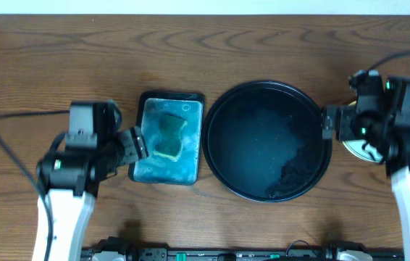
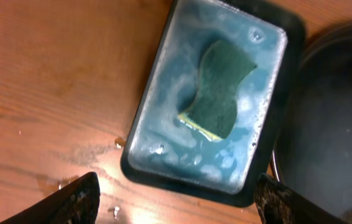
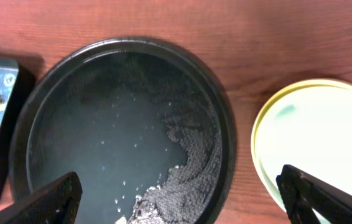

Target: Clean dirty plates on tray and stack at the side

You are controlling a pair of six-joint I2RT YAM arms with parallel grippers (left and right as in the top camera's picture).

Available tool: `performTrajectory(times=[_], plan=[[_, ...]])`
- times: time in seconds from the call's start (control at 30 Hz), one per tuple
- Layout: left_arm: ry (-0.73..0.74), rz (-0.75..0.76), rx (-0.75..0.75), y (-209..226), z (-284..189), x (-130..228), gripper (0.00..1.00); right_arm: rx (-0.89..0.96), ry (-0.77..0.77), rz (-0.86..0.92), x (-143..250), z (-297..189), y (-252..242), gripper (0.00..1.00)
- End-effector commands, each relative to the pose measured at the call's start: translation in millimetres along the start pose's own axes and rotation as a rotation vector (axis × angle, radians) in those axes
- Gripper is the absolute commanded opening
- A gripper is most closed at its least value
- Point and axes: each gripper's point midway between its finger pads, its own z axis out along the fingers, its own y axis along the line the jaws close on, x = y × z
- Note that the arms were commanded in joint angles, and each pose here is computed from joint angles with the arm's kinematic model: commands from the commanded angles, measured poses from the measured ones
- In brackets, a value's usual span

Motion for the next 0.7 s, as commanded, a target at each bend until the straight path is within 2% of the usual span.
performTrajectory(times=[0.0, 0.07, 0.1, 0.3, 0.67], plan=[[-0.1, 0.051, 0.025, 1, -11, 4, 0.8, 0.035, -0.072, -0.01, 14, -15, 1, 0.99], [-0.16, 0.055, 0.045, 1, -19, 5, 0.8, 0.049, -0.115, -0.021, 18, -23, 1, 0.99], [-0.183, 0.057, 0.052, 1, -22, 7, 0.89, 0.065, -0.129, -0.023, 21, -28, 0, 0.99], [-0.244, 0.061, 0.071, 2, -36, 10, 0.89, 0.075, -0.126, -0.021, 39, -44, 3, 0.99], [-0.24, 0.061, 0.07, 2, -35, 10, 0.9, 0.069, -0.032, -0.003, 63, -42, 4, 0.99]])
